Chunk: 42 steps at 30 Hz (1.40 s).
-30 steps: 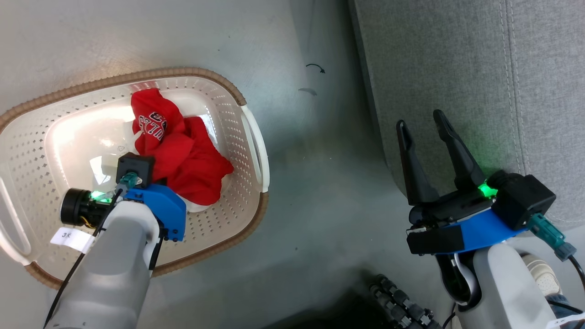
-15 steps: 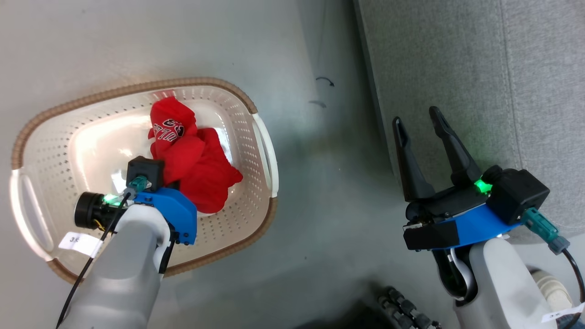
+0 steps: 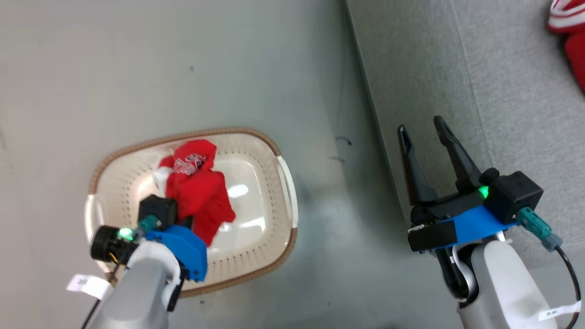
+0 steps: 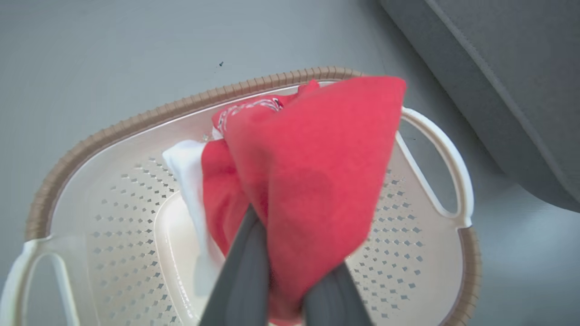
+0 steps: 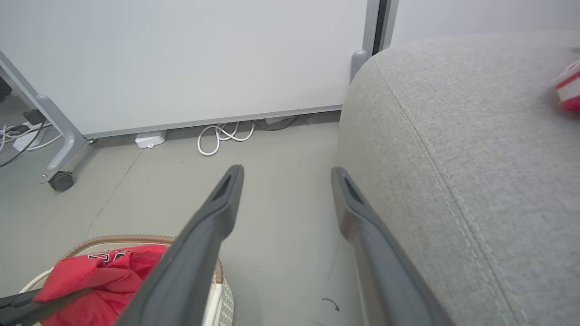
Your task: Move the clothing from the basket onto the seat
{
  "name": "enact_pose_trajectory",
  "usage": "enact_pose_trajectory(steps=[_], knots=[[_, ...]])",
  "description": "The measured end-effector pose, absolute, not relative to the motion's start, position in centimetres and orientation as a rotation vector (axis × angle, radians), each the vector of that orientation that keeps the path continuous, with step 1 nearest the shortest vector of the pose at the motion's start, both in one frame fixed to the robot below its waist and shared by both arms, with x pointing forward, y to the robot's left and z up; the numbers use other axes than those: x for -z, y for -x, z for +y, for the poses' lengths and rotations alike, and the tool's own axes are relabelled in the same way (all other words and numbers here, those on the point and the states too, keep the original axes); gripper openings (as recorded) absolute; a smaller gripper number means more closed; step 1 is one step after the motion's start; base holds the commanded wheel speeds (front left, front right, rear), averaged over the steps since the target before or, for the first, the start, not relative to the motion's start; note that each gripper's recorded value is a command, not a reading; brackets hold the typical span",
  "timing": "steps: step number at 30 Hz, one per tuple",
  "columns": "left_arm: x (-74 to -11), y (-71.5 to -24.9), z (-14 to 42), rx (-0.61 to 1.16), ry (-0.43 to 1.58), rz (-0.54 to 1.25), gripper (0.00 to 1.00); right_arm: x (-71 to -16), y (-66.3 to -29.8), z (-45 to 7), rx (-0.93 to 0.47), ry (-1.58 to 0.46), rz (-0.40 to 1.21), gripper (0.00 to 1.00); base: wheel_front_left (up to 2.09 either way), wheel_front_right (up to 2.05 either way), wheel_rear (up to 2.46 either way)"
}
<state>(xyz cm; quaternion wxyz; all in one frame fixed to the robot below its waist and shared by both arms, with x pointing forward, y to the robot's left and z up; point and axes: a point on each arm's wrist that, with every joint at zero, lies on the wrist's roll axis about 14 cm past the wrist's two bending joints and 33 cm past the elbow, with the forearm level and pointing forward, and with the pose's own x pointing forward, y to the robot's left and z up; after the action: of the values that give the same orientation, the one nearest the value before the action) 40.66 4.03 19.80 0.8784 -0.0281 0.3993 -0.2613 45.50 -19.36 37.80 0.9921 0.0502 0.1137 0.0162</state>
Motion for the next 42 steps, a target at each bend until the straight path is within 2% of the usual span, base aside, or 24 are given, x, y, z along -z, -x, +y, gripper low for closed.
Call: enact_pose_trajectory(steps=[8, 22, 32, 42], knots=[[-27.0, -39.7, 2.1, 0.574, 0.08, 0.676, 0.0, -42.4, -44.2, -18.1, -0.063, -0.108, 0.149, 1.0, 0.0, 0.0, 0.0], [-40.5, -39.8, 0.5, 0.616, 0.059, 0.291, 0.0, -48.8, -40.8, -15.1, -0.147, -0.124, 0.037, 1.0, 0.0, 0.0, 0.0], [-48.9, -40.7, -1.6, 0.69, 0.045, 0.081, 0.0, -50.3, -39.4, -12.5, -0.224, -0.135, 0.016, 1.0, 0.0, 0.0, 0.0], [-55.8, -42.7, -3.1, 0.741, 0.011, -0.024, 0.0, -51.0, -38.8, -10.0, -0.297, -0.147, 0.015, 1.0, 0.0, 0.0, 0.0]])
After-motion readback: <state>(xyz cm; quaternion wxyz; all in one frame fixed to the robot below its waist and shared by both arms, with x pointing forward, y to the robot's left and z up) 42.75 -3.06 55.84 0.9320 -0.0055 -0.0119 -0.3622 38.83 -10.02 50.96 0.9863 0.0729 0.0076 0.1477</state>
